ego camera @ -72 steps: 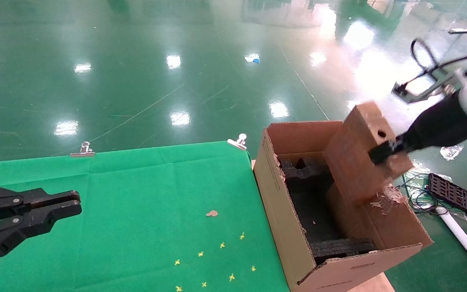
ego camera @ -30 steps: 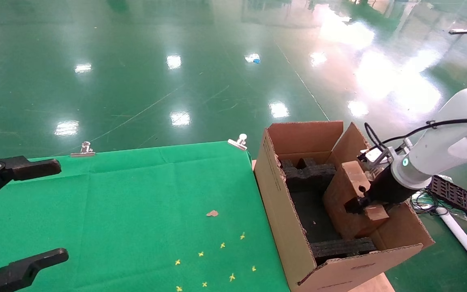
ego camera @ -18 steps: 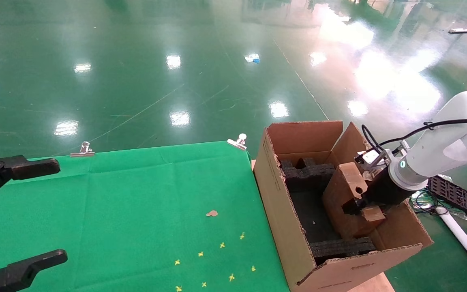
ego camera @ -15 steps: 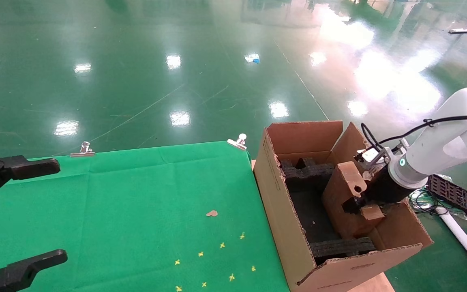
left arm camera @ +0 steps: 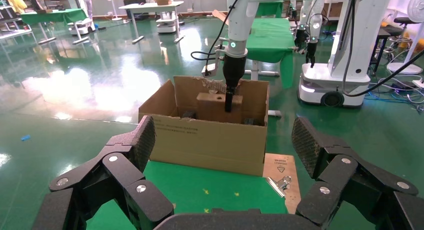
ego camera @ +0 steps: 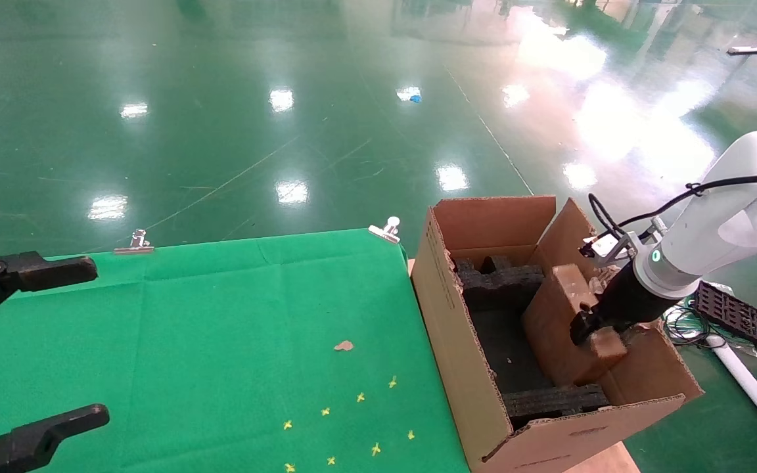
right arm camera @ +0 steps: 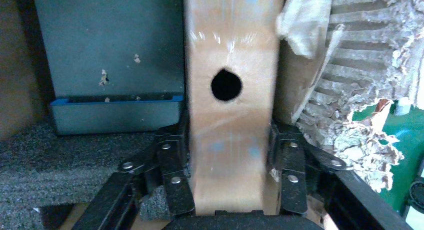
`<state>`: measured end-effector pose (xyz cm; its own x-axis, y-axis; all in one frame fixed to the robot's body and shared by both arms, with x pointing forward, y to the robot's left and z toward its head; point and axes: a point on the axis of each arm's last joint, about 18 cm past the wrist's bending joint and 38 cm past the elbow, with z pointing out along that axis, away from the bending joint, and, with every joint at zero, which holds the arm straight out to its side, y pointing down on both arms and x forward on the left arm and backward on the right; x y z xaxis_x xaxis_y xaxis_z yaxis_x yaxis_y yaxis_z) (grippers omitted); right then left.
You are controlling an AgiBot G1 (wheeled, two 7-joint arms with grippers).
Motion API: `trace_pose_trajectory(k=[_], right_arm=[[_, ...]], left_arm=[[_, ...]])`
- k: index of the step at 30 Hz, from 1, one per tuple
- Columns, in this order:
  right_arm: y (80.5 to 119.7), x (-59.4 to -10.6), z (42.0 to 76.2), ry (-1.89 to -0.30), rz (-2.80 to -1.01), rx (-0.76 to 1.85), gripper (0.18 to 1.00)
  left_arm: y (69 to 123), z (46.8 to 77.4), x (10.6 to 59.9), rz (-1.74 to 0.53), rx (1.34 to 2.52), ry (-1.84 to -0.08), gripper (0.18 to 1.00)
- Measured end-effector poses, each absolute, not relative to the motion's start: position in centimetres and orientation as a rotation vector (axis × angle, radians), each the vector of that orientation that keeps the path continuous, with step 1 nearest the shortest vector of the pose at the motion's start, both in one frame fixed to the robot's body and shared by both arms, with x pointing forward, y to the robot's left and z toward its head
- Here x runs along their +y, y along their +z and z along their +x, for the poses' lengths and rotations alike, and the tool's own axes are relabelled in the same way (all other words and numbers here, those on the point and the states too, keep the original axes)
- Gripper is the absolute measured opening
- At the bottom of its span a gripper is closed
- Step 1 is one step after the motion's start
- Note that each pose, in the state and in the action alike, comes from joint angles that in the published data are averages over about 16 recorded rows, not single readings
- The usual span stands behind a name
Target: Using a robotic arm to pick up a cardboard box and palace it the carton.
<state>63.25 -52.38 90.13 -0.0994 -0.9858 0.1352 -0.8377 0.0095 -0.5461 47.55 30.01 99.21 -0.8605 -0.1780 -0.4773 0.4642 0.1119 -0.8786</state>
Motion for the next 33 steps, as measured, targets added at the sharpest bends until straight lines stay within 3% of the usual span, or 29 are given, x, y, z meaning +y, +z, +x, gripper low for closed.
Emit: trace_pose_trajectory(k=[9,19,27,33], right_arm=[[92.7,-51.8,63.4,-0.749,-1.880,1.945,0.646],[102.5,-51.0,62.5,-0.848,-1.815,1.731,0.859],[109.9,-50.8,60.3,-0.958,-1.767,1.565,0.954],[112.1,-50.9,59.4,-1.010,-1.758,1.515,0.990]], left_arm=[[99.2,47.5,30.0,0.277,1.925,-1.799,1.001],[99.2,47.5,30.0,0.277,1.925,-1.799,1.001],[99.2,47.5,30.0,0.277,1.925,-1.799,1.001],[99.2,47.5,30.0,0.277,1.924,-1.799,1.001]])
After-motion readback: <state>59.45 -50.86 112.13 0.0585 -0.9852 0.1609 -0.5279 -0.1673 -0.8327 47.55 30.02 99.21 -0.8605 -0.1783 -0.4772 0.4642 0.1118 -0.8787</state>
